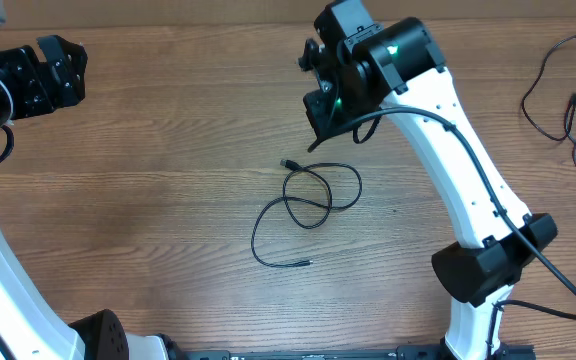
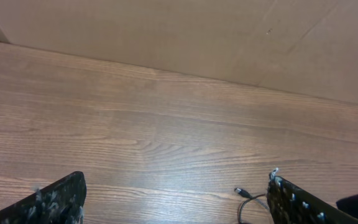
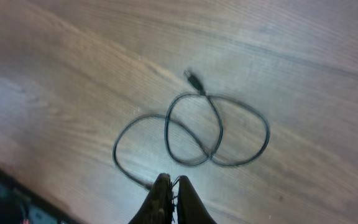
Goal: Untangle cables
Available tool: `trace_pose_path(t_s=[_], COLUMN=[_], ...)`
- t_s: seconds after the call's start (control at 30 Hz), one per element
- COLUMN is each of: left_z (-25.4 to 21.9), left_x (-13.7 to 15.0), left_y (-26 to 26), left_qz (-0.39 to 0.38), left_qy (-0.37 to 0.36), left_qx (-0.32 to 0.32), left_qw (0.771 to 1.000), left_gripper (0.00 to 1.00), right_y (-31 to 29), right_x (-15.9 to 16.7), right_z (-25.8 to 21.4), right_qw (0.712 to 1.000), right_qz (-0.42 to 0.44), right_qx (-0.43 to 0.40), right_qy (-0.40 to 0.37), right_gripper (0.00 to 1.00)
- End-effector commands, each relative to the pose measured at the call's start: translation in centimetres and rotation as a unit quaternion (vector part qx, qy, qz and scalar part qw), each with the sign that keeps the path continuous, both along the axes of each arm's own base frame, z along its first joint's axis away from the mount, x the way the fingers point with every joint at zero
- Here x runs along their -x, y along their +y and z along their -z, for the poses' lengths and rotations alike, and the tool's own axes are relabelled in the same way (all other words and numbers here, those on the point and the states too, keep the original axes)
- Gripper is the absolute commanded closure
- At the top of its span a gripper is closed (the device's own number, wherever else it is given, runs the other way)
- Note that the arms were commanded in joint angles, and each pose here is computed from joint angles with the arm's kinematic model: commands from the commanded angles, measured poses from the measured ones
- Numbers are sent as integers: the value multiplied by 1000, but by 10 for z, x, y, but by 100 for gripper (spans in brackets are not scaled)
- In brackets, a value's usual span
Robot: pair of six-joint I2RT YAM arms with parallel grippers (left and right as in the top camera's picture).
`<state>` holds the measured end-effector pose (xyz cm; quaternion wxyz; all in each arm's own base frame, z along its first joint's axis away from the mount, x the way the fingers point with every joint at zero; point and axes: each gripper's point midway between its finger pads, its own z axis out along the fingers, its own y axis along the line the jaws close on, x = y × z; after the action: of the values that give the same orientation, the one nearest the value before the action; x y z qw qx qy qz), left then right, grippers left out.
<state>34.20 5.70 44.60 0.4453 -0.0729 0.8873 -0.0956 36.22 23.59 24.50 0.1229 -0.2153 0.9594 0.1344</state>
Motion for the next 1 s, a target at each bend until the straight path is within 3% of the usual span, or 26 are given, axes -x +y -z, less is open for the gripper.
trace_pose_path(t_s=[0.0, 0.1, 0.13, 0.43, 0.67, 0.97], left_z=[-4, -2, -2, -2, -2, -1], left_x=[4, 6, 6, 6, 6, 7], left_y=[-6, -6, -6, -6, -6, -6], left_qz=[13, 13, 12, 12, 12, 12], left_qy=[-5, -1, 0, -1, -1, 3], left_qx=[-7, -6, -5, -6, -6, -4], left_qw=[1000, 1000, 1000, 1000, 1000, 1000], left_gripper=[8, 8, 8, 8, 9, 12], right_y=[-9, -7, -7, -5, -16, -24], right_x=[-15, -20, -21, -24, 4, 24], right_z=[13, 35, 43, 126, 195, 236], right_qw=[1000, 999, 999, 998, 994, 992], right_qz=[14, 14, 14, 9, -5, -7], right_qx=[25, 35, 38, 53, 75, 77], right_qy=[-10, 1, 8, 33, 79, 100], right_gripper=[89, 40, 29, 29, 30, 31])
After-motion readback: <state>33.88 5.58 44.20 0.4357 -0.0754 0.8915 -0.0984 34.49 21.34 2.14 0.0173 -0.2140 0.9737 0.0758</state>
